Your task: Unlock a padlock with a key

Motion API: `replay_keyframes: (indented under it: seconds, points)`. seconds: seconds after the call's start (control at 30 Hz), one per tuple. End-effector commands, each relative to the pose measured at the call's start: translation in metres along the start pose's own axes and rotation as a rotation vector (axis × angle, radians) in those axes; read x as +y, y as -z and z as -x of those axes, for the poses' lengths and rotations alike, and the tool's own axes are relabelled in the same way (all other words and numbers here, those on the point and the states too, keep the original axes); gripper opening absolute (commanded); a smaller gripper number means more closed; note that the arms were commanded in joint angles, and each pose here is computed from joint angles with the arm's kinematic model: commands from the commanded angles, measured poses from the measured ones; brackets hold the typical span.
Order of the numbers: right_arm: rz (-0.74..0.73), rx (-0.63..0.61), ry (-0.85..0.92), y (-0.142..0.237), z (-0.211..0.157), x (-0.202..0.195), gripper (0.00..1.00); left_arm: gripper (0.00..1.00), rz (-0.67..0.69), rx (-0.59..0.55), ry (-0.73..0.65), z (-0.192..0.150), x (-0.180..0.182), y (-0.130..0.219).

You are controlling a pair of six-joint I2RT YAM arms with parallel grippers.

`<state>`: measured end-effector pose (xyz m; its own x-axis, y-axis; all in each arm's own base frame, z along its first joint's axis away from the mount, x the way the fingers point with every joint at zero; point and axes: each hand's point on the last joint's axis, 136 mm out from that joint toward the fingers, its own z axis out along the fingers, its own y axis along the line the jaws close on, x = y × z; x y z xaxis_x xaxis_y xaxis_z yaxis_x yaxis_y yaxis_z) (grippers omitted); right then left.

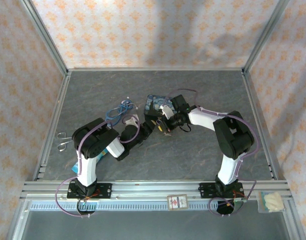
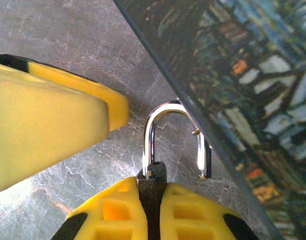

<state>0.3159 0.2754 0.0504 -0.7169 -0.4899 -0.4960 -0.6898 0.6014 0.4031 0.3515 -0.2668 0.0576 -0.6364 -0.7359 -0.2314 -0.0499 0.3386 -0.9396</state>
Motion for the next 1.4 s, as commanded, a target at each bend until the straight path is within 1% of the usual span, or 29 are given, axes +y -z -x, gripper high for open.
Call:
replay_keyframes:
  seconds: [0.0, 0.13, 0.37, 0.47, 0.8, 0.83, 0.87, 0.9, 1.0, 1.03, 1.07, 1.1, 1.13, 1.17, 1.3, 1.37]
  points:
    - [0.04, 0.019, -0.008, -0.004, -0.007, 0.01, 0.0, 0.36, -0.103, -0.031, 0.021, 0.006, -0.027, -0.008]
    - [0.038, 0.02, -0.011, -0.005, -0.007, 0.009, 0.0, 0.33, -0.133, -0.018, 0.042, 0.002, -0.029, -0.016]
    - [0.041, 0.021, -0.013, -0.005, -0.007, 0.009, 0.0, 0.22, -0.13, 0.0, 0.044, -0.002, -0.026, -0.022]
    - [0.045, 0.017, -0.012, -0.004, -0.005, 0.01, 0.0, 0.19, -0.123, 0.005, 0.039, -0.003, -0.023, -0.022]
    - [0.058, 0.006, -0.011, -0.003, -0.001, 0.013, 0.0, 0.16, -0.117, 0.033, 0.034, -0.009, -0.019, -0.028]
    - [0.058, 0.006, -0.01, -0.003, -0.001, 0.013, 0.0, 0.11, -0.115, 0.033, 0.034, -0.009, -0.018, -0.029]
    - [0.059, 0.007, -0.011, -0.003, -0.001, 0.013, 0.0, 0.03, -0.112, 0.032, 0.034, -0.009, -0.017, -0.029]
    - [0.058, 0.007, -0.012, -0.003, -0.001, 0.013, 0.0, 0.0, -0.109, 0.031, 0.034, -0.009, -0.016, -0.028]
    - [0.05, 0.013, -0.014, -0.003, -0.002, 0.012, 0.0, 0.0, -0.102, 0.021, 0.035, -0.007, -0.014, -0.027]
    - [0.042, 0.014, -0.021, -0.002, -0.002, 0.011, 0.01, 0.0, -0.099, 0.014, 0.034, -0.005, -0.014, -0.027]
    - [0.031, 0.016, -0.028, -0.001, -0.002, 0.01, 0.09, 0.0, -0.098, 0.011, 0.03, -0.005, -0.014, -0.027]
    - [0.025, 0.019, -0.037, 0.001, -0.002, 0.01, 0.15, 0.0, -0.095, 0.009, 0.028, -0.004, -0.013, -0.027]
    - [0.028, 0.024, -0.045, 0.003, -0.003, 0.012, 0.25, 0.0, -0.093, 0.008, 0.028, -0.004, -0.012, -0.028]
    - [0.031, 0.021, -0.056, 0.007, -0.003, 0.013, 0.31, 0.0, -0.094, 0.004, 0.028, -0.003, -0.012, -0.028]
    - [0.004, -0.021, -0.089, 0.025, -0.002, 0.019, 0.38, 0.0, -0.098, -0.005, 0.027, 0.0, -0.012, -0.028]
    - [0.002, -0.057, -0.091, 0.04, 0.002, 0.027, 0.39, 0.0, -0.096, -0.005, 0.024, 0.001, -0.011, -0.027]
